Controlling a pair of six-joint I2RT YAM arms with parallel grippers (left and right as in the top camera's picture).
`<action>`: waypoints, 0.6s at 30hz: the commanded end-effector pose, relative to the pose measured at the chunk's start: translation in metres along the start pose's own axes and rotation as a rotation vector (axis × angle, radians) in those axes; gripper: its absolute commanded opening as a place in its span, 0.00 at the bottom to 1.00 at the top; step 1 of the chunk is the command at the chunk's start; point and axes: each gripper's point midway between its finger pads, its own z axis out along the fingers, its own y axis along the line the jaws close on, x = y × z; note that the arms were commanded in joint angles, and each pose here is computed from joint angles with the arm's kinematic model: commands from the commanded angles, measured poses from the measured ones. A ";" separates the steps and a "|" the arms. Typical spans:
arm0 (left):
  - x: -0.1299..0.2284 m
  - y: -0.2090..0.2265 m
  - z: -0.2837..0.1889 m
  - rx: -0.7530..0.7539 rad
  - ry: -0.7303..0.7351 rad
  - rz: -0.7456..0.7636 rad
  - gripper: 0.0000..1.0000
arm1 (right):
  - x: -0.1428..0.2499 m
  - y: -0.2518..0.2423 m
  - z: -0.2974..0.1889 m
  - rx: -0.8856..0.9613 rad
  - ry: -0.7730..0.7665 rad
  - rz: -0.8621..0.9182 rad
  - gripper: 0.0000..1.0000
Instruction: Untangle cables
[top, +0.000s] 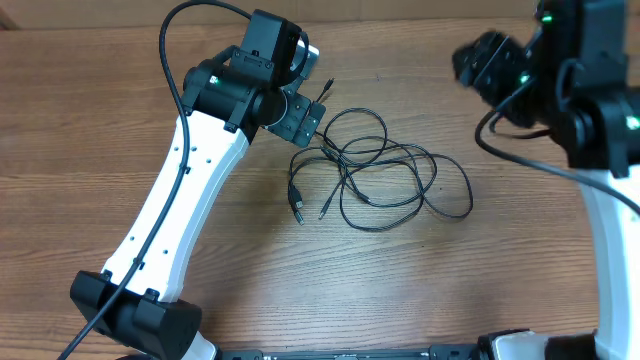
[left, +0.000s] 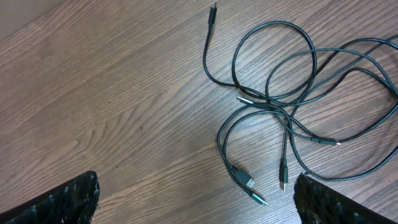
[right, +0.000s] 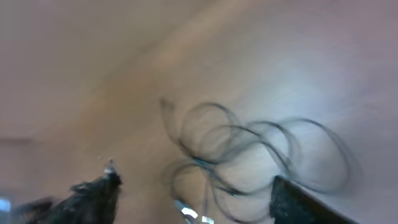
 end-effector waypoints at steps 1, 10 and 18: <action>0.000 0.000 0.003 0.007 0.004 -0.018 1.00 | 0.007 -0.031 0.025 0.164 0.037 0.033 0.88; 0.001 0.000 0.003 0.007 0.004 -0.019 1.00 | 0.062 -0.115 0.079 0.548 0.107 0.393 1.00; 0.001 0.000 0.003 0.007 0.005 -0.018 1.00 | 0.135 -0.150 0.165 0.499 0.254 0.474 1.00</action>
